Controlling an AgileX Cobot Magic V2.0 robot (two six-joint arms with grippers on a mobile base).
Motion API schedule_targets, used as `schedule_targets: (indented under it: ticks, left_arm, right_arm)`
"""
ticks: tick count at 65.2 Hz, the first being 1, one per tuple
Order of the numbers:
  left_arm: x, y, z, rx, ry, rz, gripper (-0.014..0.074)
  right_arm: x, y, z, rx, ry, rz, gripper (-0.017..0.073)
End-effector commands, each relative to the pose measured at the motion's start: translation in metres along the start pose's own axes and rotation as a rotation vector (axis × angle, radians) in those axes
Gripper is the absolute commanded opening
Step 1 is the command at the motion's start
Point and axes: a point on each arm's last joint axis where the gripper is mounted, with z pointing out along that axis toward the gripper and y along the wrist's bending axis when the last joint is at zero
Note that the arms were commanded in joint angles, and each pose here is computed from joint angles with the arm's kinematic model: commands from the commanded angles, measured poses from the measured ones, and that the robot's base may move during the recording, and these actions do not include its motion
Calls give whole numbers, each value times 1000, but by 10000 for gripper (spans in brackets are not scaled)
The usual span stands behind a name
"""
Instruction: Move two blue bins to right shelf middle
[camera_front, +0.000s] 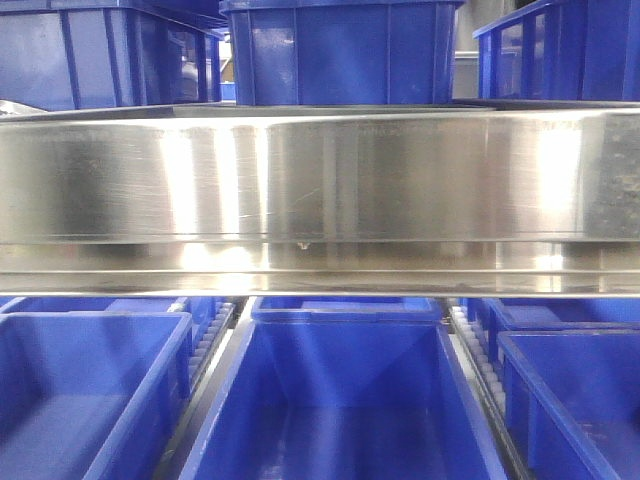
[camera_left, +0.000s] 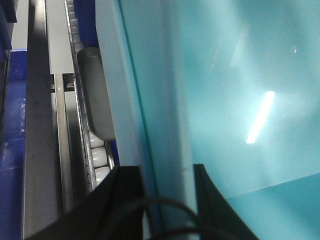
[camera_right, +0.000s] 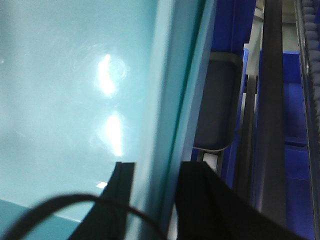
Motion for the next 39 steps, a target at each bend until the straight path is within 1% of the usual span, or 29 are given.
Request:
schedule_targets:
  ticks: [1, 30, 39]
  left_arm:
    - [-12, -15, -18, 111, -123, -18, -110]
    - [-12, -15, -18, 111, -123, -18, -110]
    - [-12, -15, -18, 111, -123, -18, -110]
  right_arm:
    - [-9, 3, -4, -25, -86, 7, -154]
    - [-9, 3, -4, -26, -89, 7, -154]
    - [-11, 3, -4, -30, -113, 7, -154]
